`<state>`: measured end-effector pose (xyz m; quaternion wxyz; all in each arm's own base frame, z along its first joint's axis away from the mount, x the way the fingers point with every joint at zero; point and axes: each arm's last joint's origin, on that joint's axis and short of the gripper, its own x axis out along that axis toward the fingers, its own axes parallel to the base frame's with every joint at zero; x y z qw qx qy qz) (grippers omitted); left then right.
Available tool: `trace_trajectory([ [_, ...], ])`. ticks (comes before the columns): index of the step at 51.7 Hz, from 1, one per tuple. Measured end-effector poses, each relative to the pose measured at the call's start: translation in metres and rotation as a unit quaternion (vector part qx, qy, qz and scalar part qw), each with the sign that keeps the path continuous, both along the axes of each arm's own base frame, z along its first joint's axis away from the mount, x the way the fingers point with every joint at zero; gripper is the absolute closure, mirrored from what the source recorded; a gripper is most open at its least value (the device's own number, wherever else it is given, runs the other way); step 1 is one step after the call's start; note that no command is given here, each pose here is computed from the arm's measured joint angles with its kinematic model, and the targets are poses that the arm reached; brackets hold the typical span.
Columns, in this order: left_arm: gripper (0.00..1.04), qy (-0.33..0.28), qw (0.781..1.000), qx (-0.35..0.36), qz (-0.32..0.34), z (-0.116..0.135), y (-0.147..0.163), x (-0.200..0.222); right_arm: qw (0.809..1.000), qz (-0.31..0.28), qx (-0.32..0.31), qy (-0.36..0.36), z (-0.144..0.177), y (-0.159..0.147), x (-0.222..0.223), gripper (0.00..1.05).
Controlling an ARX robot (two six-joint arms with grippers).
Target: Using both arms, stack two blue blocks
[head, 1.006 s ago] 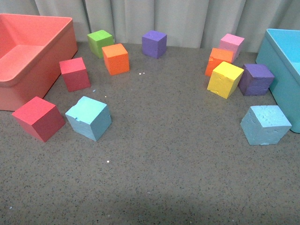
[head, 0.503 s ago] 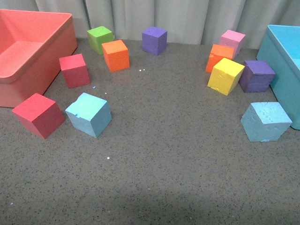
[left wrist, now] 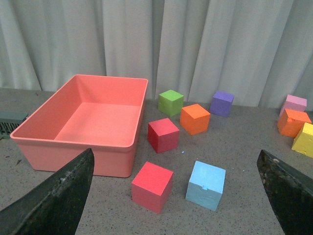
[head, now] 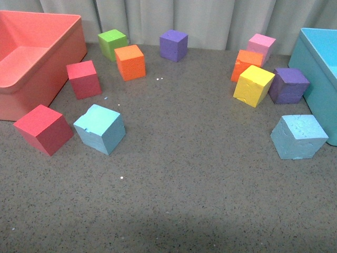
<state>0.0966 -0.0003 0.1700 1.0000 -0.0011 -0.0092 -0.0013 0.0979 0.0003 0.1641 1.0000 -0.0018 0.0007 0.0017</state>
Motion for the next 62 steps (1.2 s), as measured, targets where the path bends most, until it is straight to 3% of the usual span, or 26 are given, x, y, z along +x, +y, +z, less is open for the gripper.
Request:
trace_trajectory([
  [17, 0.07, 0.000, 1.000, 0.000, 0.000, 0.000, 0.000, 0.000, 1.000, -0.006, -0.007, 0.006, 0.000, 0.000, 0.000, 0.09],
  [20, 0.07, 0.000, 1.000, 0.000, 0.001, 0.000, 0.000, 0.000, 0.988, -0.068, -0.087, 0.111, 0.000, -0.002, 0.002, 0.09],
  [22, 0.07, 0.000, 1.000, 0.000, 0.000, 0.000, 0.000, 0.000, 0.979, -0.061, -0.118, 0.155, -0.002, -0.002, 0.009, 0.09],
  [27, 0.07, 0.000, 1.000, 0.000, 0.000, 0.000, 0.000, 0.000, 0.971, -0.046, -0.128, 0.196, 0.000, -0.004, 0.028, 0.09],
  [40, 0.07, 0.000, 1.000, 0.000, 0.000, 0.000, 0.000, 0.000, 0.953, 0.033, -0.051, 0.298, -0.007, -0.002, 0.096, 0.09],
  [62, 0.07, 0.000, 1.000, 0.000, 0.000, 0.000, 0.000, 0.000, 0.907, 0.055, 0.003, 0.417, -0.051, 0.011, 0.182, 0.09],
])
